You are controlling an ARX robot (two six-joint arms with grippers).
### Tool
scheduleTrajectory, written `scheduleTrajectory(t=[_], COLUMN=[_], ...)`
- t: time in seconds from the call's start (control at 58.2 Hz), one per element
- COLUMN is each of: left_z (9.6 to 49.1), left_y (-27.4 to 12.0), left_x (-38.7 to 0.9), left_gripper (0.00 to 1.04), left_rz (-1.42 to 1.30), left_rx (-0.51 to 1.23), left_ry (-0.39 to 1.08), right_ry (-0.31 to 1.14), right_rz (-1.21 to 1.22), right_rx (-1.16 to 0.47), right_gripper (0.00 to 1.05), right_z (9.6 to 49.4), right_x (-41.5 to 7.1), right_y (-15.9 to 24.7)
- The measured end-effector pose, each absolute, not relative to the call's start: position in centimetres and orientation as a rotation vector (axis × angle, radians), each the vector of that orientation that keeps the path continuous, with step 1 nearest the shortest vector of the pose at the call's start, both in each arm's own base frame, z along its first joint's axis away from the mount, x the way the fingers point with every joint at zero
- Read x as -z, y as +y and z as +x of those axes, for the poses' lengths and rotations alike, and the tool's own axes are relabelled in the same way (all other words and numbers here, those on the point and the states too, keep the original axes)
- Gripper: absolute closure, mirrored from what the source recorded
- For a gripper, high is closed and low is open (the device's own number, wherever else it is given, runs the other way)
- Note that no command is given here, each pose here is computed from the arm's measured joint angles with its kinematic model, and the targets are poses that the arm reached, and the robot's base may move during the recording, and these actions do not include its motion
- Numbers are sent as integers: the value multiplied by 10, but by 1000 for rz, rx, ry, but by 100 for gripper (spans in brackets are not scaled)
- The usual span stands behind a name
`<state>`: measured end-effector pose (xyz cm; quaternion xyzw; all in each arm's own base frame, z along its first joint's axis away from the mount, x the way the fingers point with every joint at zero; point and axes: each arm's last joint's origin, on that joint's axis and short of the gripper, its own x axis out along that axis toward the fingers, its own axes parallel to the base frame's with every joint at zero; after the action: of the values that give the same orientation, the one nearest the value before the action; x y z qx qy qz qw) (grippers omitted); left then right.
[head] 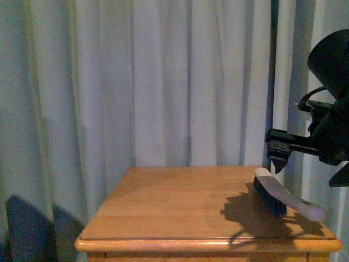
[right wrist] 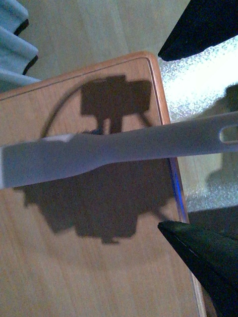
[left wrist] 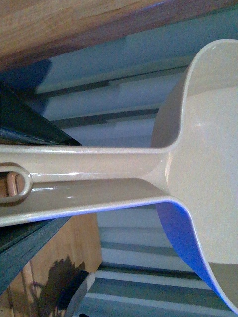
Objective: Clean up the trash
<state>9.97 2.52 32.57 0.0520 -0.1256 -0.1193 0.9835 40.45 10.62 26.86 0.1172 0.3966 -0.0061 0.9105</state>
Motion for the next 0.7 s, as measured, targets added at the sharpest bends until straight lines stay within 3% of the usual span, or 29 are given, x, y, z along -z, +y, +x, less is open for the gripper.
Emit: scheduleTrajectory(t=[0.567, 0.705], left_z=[100, 100], left_y=[25, 25], left_x=[-326, -326], left_gripper=[77, 77], left_rz=[105, 104], left_rx=[239, 240], left_ry=[-253, -252], right_ry=[900, 895], right_rz=[274, 277], right_rx=[45, 45], right_gripper=[7, 29], right_z=[426, 427], right_x=[-228, -228], right_y=[115, 114])
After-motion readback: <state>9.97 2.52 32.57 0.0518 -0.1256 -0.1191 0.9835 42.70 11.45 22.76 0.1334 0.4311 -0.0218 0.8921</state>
